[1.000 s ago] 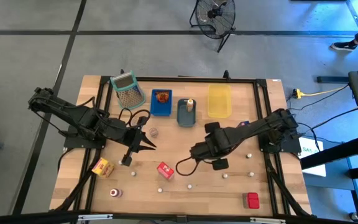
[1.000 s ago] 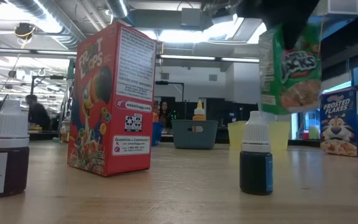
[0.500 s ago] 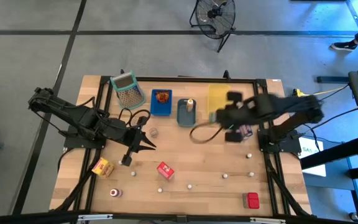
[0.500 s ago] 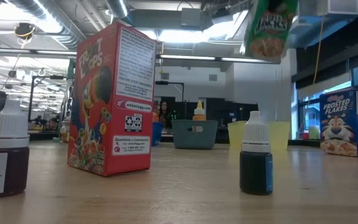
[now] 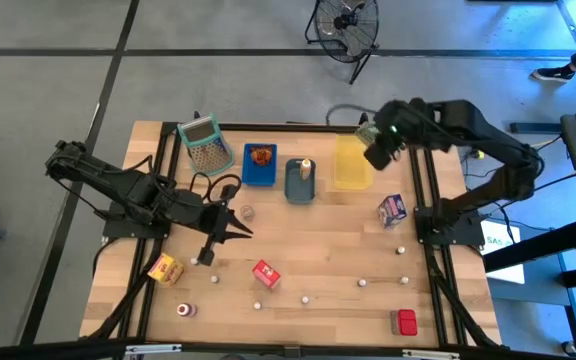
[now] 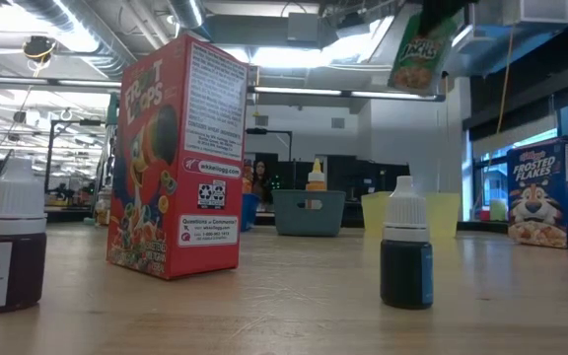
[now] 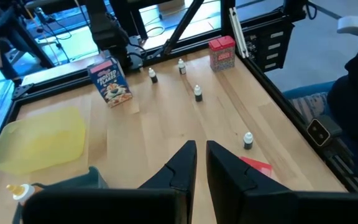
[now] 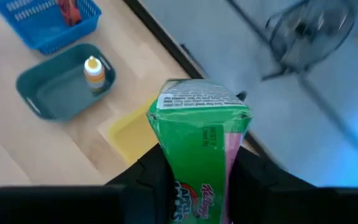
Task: Pick & Place Kitchen Items
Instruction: Put the green cereal box into the yellow bin
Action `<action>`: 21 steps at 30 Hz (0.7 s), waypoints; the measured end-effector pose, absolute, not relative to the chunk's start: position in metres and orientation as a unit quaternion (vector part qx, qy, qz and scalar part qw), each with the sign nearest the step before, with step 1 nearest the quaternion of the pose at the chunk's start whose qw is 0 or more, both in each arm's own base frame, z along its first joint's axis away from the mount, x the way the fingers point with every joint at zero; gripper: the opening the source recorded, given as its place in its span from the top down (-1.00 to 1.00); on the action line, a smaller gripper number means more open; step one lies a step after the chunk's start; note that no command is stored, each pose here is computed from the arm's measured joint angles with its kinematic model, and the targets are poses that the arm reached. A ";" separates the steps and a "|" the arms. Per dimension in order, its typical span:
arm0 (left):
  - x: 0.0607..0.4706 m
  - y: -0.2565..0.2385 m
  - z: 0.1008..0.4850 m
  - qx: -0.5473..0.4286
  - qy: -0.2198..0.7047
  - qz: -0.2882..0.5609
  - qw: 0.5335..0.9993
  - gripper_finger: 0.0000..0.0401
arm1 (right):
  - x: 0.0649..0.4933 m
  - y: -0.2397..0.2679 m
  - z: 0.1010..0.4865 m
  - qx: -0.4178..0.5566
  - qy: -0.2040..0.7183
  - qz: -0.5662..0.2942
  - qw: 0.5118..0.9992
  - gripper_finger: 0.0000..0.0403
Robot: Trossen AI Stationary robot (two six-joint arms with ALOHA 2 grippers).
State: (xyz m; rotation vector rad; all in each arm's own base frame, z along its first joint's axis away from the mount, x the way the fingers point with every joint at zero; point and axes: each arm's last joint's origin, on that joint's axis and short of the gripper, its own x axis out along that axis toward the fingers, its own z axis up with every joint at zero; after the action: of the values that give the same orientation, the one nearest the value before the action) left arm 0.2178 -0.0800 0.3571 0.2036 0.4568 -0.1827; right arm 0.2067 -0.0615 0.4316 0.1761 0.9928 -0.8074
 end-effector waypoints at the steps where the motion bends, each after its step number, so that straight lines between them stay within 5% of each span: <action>1: 0.218 -0.080 0.357 0.101 0.225 -0.088 0.965 0.84 | 0.209 -0.068 0.430 0.102 0.461 -0.380 0.795 0.41; 13: 0.217 -0.080 0.356 0.091 0.231 -0.082 0.965 0.84 | 0.223 -0.162 0.392 0.334 0.461 -0.422 0.706 0.41; 21: 0.217 -0.079 0.356 0.091 0.234 -0.082 0.964 0.84 | 0.236 -0.209 0.351 0.377 0.507 -0.437 0.640 0.41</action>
State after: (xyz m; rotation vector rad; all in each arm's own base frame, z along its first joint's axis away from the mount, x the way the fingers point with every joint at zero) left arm 0.2172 -0.0795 0.3558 0.1849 0.4737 -0.1666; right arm 0.2356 -0.2086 0.3508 0.8599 1.1556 -0.9963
